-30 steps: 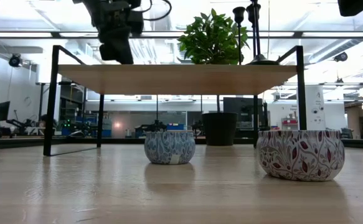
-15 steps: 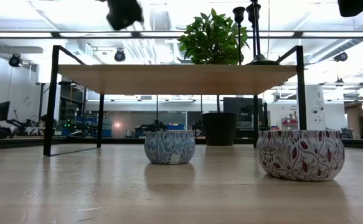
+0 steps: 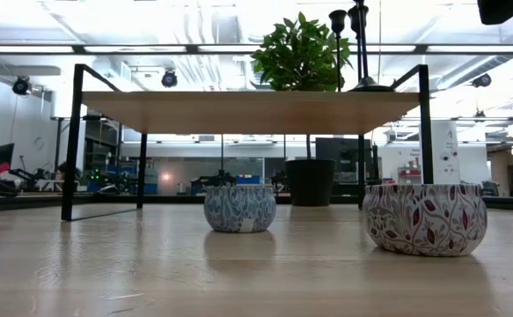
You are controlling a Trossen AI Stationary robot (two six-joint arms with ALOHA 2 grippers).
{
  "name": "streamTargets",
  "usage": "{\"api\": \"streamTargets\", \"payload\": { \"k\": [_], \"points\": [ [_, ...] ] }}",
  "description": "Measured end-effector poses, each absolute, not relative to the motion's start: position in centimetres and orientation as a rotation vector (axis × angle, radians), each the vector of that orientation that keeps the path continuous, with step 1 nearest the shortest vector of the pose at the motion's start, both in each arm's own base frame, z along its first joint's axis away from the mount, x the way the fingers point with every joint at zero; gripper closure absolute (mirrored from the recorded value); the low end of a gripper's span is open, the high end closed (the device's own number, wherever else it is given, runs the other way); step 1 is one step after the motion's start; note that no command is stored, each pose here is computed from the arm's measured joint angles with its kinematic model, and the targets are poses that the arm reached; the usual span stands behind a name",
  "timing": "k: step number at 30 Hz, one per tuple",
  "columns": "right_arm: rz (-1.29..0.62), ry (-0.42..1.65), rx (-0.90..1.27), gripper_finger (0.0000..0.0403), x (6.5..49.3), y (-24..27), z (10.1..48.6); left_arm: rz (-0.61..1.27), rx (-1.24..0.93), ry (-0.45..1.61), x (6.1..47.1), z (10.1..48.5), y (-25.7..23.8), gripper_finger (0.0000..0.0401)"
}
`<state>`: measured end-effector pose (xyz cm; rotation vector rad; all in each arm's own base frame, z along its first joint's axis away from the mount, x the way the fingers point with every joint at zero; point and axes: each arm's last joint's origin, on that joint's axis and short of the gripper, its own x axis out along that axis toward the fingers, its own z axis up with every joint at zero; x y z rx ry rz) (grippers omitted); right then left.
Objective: Pick & Place candle stick holders
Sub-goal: Put the blue scented candle on the shelf aligned with the other scented candle
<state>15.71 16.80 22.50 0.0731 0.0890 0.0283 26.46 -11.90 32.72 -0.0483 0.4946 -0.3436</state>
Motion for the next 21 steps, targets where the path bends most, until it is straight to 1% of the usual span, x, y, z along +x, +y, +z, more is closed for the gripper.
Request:
{"api": "streamTargets", "payload": {
  "k": [5,12,17,21],
  "points": [
    [0.015,0.088,0.074,0.0351,15.7,16.7,22.4,-0.381,-0.055,0.453,27.0,29.5,-13.3,0.0300],
    [0.015,0.089,0.073,0.0351,15.7,16.7,22.4,-0.381,-0.107,0.408,27.2,26.6,-13.4,0.0300],
    [0.015,0.089,0.072,0.0351,15.7,16.7,22.4,-0.438,-0.190,0.352,27.1,26.1,-13.5,0.0300],
    [0.015,0.090,0.071,0.0351,15.7,16.7,22.4,-0.597,-0.254,0.213,26.9,27.1,-14.0,0.0300]
  ]
}}
